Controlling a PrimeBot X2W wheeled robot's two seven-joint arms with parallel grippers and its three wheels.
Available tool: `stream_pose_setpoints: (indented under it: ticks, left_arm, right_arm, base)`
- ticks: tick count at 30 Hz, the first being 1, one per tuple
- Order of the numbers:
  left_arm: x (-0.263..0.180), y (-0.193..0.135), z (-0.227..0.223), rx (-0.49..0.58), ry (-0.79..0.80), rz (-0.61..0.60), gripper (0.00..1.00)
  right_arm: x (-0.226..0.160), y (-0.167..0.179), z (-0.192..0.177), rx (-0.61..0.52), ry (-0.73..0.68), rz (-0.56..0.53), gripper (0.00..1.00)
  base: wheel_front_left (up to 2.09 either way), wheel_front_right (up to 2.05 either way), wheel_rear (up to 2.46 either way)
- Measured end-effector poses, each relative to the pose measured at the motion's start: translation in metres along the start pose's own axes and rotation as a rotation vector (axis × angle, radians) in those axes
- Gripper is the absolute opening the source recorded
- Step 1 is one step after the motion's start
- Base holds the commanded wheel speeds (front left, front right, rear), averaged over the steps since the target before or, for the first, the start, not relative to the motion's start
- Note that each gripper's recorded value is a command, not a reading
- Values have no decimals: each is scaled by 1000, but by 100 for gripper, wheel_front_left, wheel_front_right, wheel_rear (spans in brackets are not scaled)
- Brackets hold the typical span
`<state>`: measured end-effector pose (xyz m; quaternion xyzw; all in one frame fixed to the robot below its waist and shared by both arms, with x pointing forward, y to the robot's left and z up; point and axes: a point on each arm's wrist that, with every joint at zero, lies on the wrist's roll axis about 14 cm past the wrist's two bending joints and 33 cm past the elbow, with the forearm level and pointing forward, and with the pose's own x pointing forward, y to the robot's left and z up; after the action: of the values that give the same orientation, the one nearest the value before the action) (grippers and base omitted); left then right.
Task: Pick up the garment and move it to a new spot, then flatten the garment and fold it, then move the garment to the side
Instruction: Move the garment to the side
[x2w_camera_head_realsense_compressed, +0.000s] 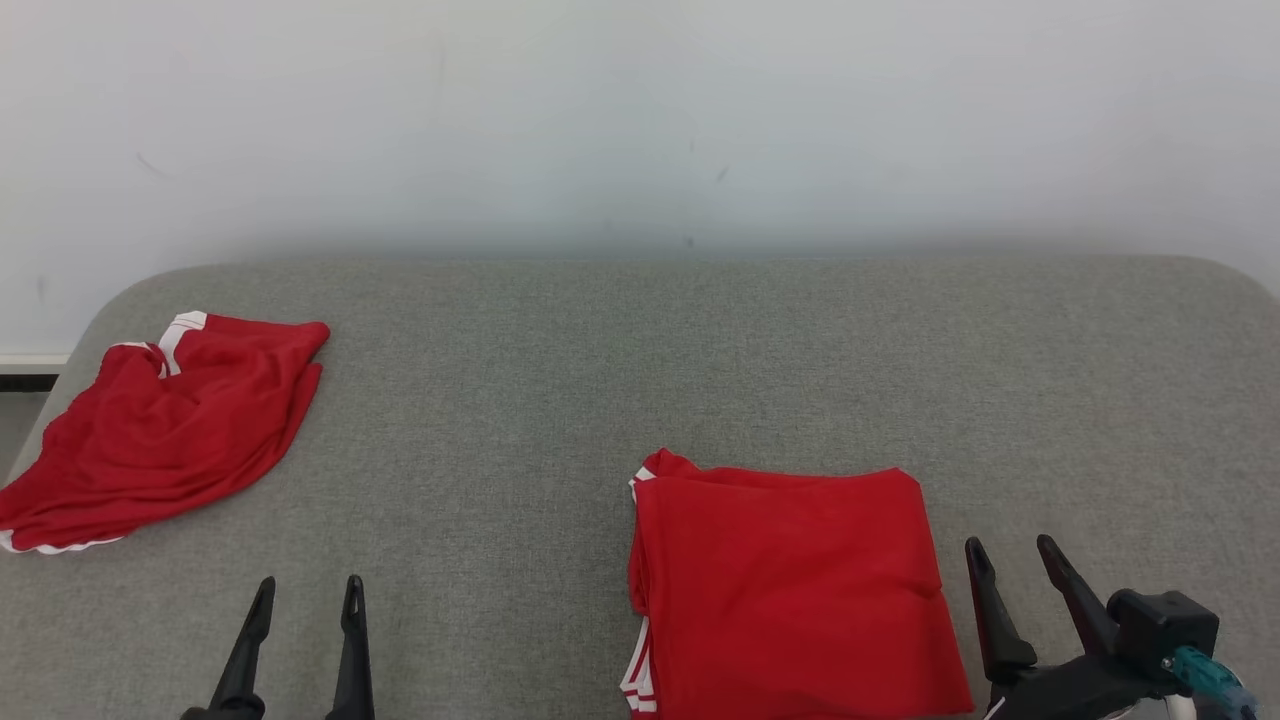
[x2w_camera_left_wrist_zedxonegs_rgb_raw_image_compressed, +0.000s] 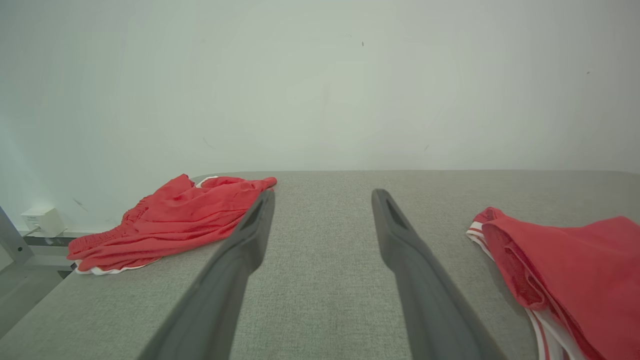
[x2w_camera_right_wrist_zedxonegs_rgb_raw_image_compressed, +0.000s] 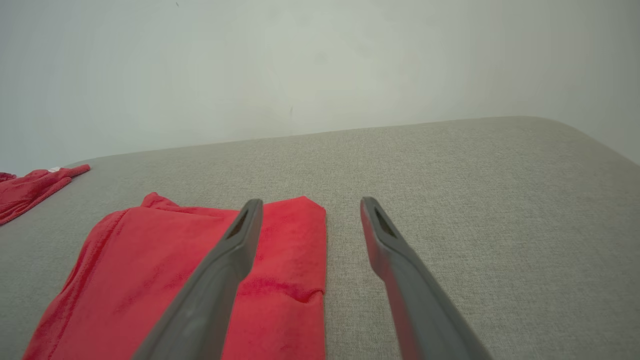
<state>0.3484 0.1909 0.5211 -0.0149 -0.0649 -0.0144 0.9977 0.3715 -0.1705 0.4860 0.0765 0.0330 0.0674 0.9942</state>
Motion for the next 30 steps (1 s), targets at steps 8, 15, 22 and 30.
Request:
stream_pose_setpoints:
  ticks: [8, 15, 22, 30]
  left_arm:
    - [-3, 4, -3, -2, 10, 11, 100]
    - [-9, 15, -5, 3, 20, 47, 100]
    - [-8, 18, -11, 3, 39, 57, 100]
    - [-5, 20, -13, 4, 45, 63, 100]
  right_arm:
    - [21, -3, -25, -20, 128, 17, 100]
    - [36, -8, -68, -35, 308, 16, 100]
    - [39, -2, -101, -30, 437, 26, 100]
    - [42, 10, -115, 13, 486, 42, 0]
  base:
    - [0, 0, 0]
    - [0, 0, 0]
    - [0, 0, 0]
    - [0, 0, 0]
